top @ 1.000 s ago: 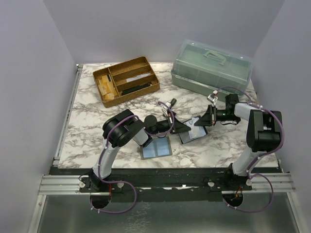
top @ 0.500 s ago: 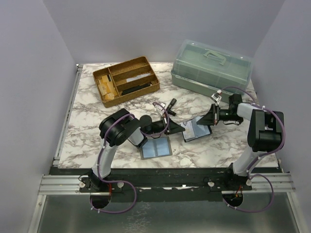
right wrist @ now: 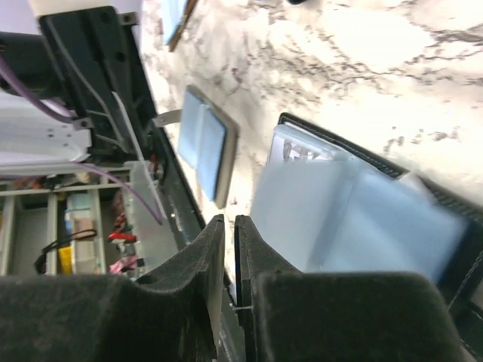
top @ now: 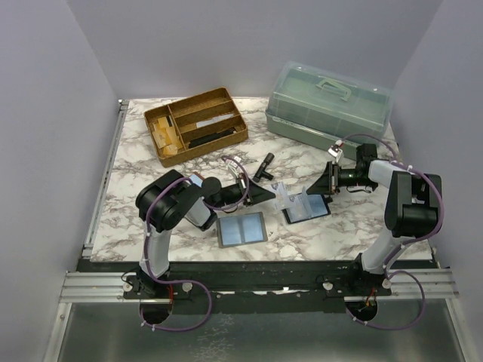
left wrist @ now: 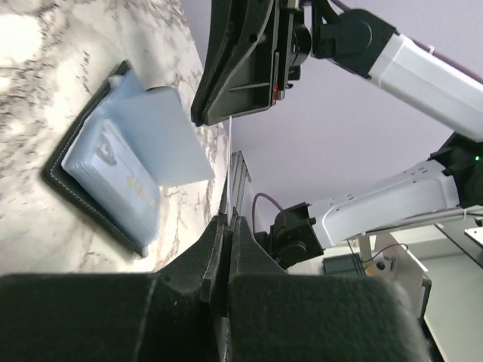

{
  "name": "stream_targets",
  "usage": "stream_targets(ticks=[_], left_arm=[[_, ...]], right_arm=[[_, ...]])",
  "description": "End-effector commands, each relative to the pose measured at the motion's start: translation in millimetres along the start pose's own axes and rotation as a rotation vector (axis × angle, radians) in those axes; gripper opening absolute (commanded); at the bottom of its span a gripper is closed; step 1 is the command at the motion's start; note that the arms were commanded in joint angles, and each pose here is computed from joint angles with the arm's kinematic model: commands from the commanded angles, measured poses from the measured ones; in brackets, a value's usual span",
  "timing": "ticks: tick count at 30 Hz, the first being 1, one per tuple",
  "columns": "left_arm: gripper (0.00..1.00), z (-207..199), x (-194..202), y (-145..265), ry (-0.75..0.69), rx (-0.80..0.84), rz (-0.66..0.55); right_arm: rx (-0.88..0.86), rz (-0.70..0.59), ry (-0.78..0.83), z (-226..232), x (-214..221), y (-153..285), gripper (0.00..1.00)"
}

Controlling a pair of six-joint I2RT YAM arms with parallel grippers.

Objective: Take the credit cards out of the card holder
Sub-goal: Place the card holder at the center of the board, then place the credit card in the storage box.

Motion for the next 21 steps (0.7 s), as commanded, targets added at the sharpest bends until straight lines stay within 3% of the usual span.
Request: stream_targets(ticks=[1, 8, 15, 21], left_arm=[[0.00, -35.6, -15.9, 18.0, -0.103, 0.125, -0.073], [0.00, -52.0, -53.0, 50.1, -0.075, 0.127, -0.190], [0.00, -61.1, -84.1, 68.0, -0.088, 0.004, -0.264], [0.00, -69.4, -132.4, 95.1, -0.167, -0.253, -0.377]], right_arm=[[0.190, 0.045, 0.059, -19.4, -9.1, 8.9, 0.17], [0.493, 0.140, 0.240, -55.1, -6.4, 31.5, 0.19], [0.306, 0.009, 0.443, 7.2, -32.1, 31.8, 0.28], [0.211, -0.035, 0.572, 41.8, -35.6, 34.6, 0.35]])
Point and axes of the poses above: each gripper's point midway between its finger pads, its own y axis back along the fingers, its own z axis along the line the jaws close on, x = y × z, the point moved 3 cm from there along y, back along the fingers, and after that the axes turned 15 degrees about y, right-handed, at the moved point
